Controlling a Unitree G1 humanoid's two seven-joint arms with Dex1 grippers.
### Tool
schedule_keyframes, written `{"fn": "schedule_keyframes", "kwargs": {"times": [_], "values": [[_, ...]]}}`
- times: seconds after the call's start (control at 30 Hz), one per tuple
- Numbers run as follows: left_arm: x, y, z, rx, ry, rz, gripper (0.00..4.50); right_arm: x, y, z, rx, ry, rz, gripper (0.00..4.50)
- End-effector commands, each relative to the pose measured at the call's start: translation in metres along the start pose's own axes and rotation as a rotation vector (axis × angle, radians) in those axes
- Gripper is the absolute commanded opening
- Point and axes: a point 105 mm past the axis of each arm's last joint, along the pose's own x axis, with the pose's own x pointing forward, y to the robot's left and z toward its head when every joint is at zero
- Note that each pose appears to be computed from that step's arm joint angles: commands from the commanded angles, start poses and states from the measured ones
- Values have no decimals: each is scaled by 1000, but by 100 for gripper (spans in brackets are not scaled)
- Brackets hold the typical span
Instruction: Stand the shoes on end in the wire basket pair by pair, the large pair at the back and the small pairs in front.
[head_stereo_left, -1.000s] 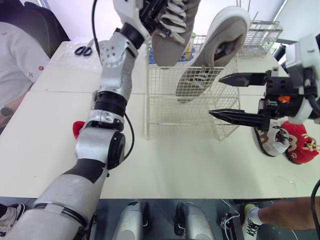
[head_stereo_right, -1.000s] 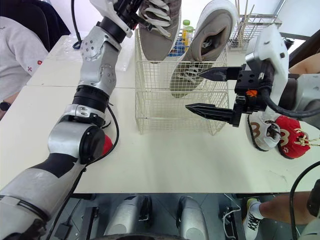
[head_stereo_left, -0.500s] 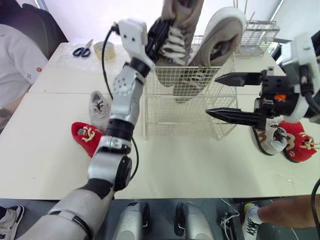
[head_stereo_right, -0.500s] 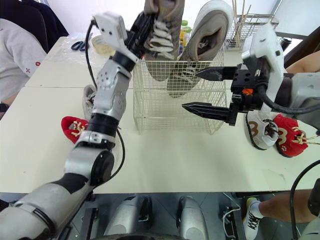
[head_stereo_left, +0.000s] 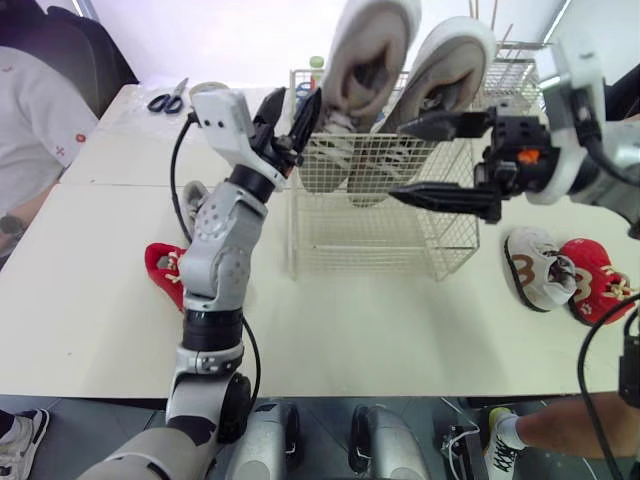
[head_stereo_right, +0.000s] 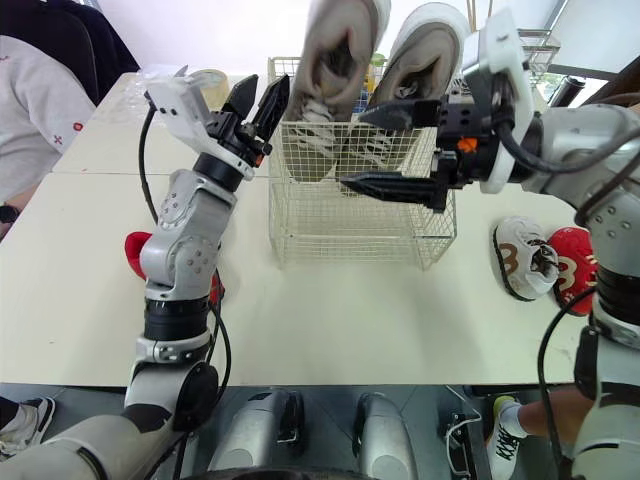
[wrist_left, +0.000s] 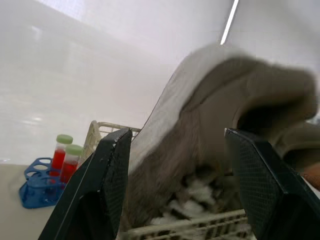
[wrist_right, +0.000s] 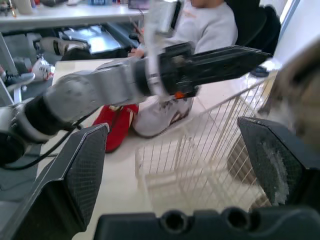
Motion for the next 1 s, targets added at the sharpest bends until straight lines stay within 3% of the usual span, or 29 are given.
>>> {"fn": "schedule_keyframes", "kwargs": {"times": [0.03, 0.17, 0.37, 0.43, 0.5, 0.6, 0.77, 0.83, 0.93, 1.0], "values": [[-13, -12, 20, -48, -36, -25, 304, 1, -3, 23, -63, -94, 28, 450], [-29, 1, 53, -40, -109, 44, 304, 6, 2, 53, -25, -293, 170, 450], [-47, -2, 67, 9, -89, 35, 304, 4, 9, 71, 89, -467, 358, 450], [-52, -1, 69, -54, -113, 21, 358, 10, -2, 77, 147, -534, 378, 450], [-53, 5, 64, 8, -73, 32, 439, 26, -19, 87, 133, -600, 319, 450], [-56, 11, 65, 98, -26, 48, 446, 29, -22, 98, 138, -671, 349, 450], [-75, 19, 96, 234, -6, 61, 446, 21, -29, 108, 99, -712, 256, 450], [-69, 24, 112, 265, -42, 76, 446, 21, -40, 118, 49, -750, 120, 450], [-58, 27, 118, 272, -72, 80, 446, 19, -53, 124, 9, -789, -11, 450], [-48, 33, 110, 234, -71, 52, 446, 15, -71, 123, -52, -766, -212, 450]]}}
